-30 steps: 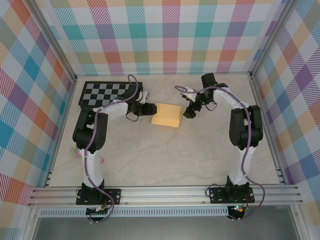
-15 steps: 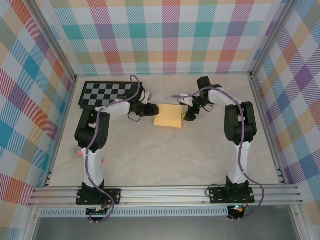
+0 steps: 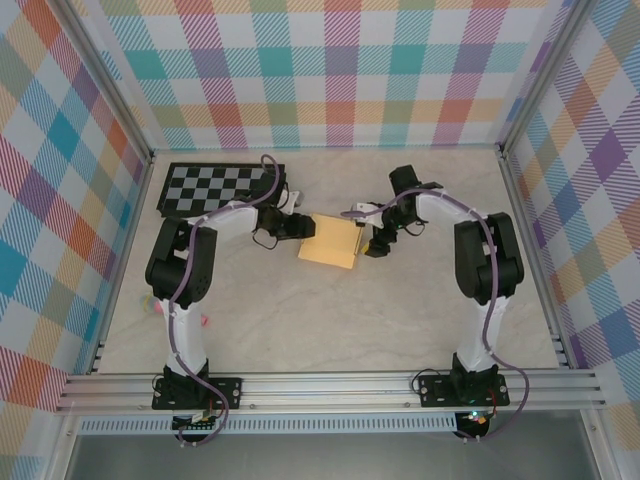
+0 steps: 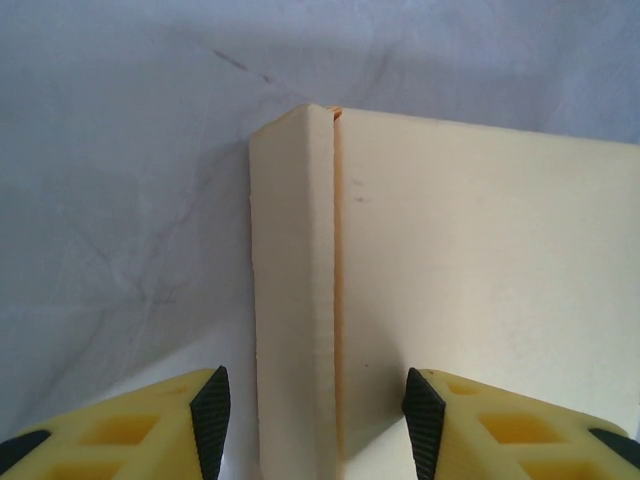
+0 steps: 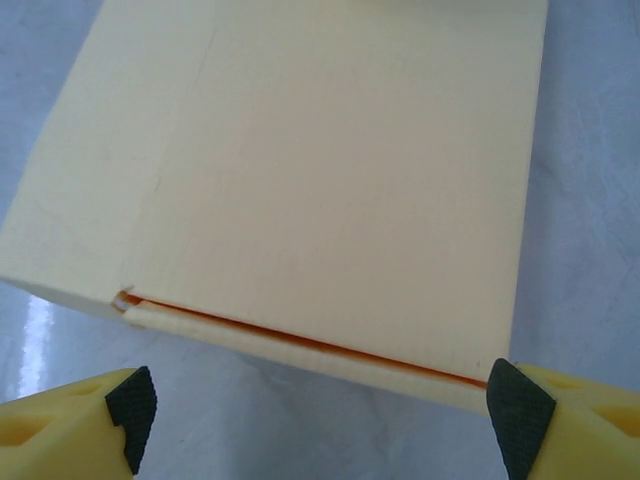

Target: Fold the paper box

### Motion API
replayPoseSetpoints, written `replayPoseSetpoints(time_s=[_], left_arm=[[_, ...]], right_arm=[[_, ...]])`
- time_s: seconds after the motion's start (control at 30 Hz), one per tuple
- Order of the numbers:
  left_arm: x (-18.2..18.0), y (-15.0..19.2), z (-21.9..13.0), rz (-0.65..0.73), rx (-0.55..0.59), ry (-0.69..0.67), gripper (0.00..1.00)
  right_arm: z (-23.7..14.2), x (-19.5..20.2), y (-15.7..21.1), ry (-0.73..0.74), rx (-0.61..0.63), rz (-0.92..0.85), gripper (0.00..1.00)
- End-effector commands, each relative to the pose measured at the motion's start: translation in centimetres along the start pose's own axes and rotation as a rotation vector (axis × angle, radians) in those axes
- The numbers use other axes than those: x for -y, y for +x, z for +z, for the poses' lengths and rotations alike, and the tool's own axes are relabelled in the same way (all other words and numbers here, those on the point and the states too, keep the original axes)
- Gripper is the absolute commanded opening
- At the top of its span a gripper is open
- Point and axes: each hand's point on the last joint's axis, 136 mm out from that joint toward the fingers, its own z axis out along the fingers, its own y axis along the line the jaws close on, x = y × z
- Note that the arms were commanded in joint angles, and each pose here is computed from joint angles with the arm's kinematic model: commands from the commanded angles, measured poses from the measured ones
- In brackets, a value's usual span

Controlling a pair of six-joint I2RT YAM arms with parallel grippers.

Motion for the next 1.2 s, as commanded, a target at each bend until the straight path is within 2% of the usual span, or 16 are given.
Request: replayPoseSetpoints(time_s=[0.0,0.17,0.37,0.57,0.73,0.97,1.17], left_arm=[[-0.4,1.8,-1.4,0.033,-0.051,-0.024,0.51],[-0.6,2.0,-1.0,0.029,-0.067,-0.016,0.51],[-0.7,1.6,-0.6,0.026,-0.062,-0.014,0.51],[-0.6,1.7,-0.5,0.028,-0.074,-0.008,0.51],[0.8,2.2,-1.4,0.004,-0.091,0.056,0.50],[4.2,4.6,-4.6,-0.047,-0.144,0.193,0.51],[6.4,7.2,-8.1,-0.124,-0.202,0.261,0.51]], right_arm=[[-2.2,-0.6,-2.0,0.040,0.065,-0.053,0.91],[-2.2,1.8,0.4,0.072,0.016,-0.020,0.91],[1.5,2.2,1.2,0.011,-0.028,-0.062,0.90],[3.9,2.6,1.2,0.032,-0.056,-0.106,0.88],[3.2,0.9,-1.3,-0.020,0.018,-0.046,0.87],[0.3,-3.1,-5.3,-0.154,0.179,0.151,0.87],[-0.9,-6.0,-5.7,-0.238,0.187,0.277,0.86]])
